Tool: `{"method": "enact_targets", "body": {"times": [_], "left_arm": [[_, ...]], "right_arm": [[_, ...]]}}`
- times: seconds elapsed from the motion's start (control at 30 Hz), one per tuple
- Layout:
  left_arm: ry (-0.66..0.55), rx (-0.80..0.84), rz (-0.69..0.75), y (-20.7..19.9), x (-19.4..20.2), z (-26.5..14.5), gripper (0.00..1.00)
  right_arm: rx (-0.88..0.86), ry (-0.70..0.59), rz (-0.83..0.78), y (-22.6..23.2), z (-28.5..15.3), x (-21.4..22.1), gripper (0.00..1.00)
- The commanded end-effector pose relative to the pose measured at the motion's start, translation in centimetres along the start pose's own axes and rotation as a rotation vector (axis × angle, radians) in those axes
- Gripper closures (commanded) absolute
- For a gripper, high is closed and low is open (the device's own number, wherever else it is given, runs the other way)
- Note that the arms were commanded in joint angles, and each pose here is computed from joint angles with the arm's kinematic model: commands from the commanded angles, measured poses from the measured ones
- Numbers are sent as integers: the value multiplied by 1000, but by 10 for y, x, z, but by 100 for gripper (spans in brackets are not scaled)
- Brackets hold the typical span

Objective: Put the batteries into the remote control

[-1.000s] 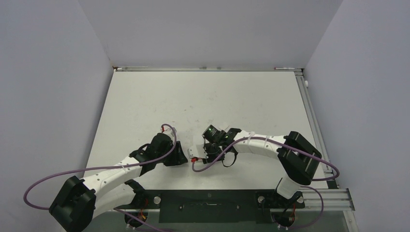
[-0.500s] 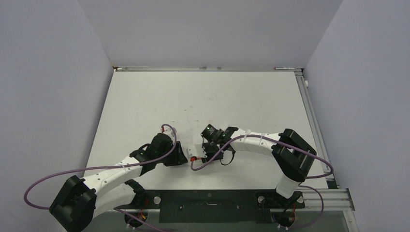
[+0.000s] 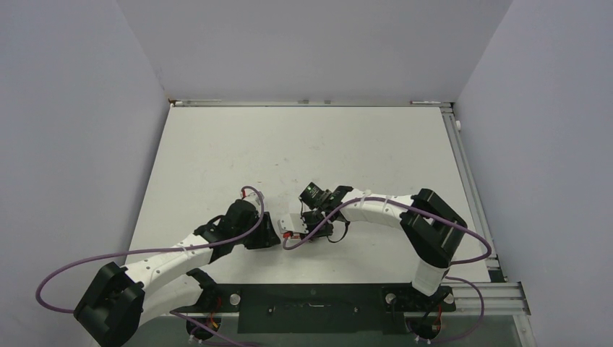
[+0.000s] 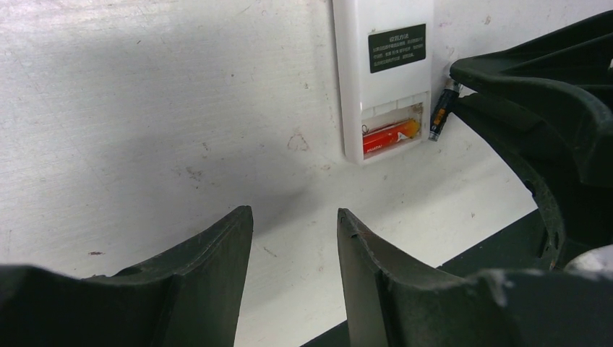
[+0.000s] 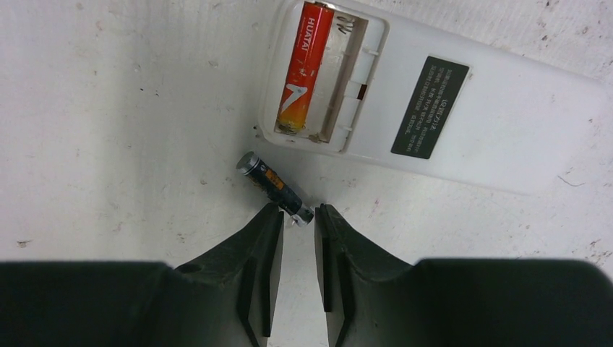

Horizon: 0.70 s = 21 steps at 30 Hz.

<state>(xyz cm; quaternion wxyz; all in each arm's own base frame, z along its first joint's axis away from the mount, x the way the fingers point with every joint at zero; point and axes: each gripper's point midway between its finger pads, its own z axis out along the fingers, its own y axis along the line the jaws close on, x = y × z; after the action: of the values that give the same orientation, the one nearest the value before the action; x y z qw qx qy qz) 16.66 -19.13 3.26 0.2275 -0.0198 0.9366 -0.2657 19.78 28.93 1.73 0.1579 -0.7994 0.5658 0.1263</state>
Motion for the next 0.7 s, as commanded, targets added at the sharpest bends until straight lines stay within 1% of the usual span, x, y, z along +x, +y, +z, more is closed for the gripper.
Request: {"method": "enact_targets", "body": {"times": [0.0,0.07,0.17,0.37,0.67], "left_arm": [[-34,41,9,-9,-8,-1,56],[-35,42,9,-9,-9,-1,56],[-38,42,9,-9,-9,-1,56],[-36,39,8,-8,-9,-1,56],[-35,38,4,-10,-10,-1,56]], "right_arm": [[-67,-16,16,11,6,-1,77],[-71,-12,32,13,6,0,79],[-80,-14,56,17,4,0,91],[-77,-15,115,26,-5,0,92],[18,-24,154,31,-22,-9,92]]}}
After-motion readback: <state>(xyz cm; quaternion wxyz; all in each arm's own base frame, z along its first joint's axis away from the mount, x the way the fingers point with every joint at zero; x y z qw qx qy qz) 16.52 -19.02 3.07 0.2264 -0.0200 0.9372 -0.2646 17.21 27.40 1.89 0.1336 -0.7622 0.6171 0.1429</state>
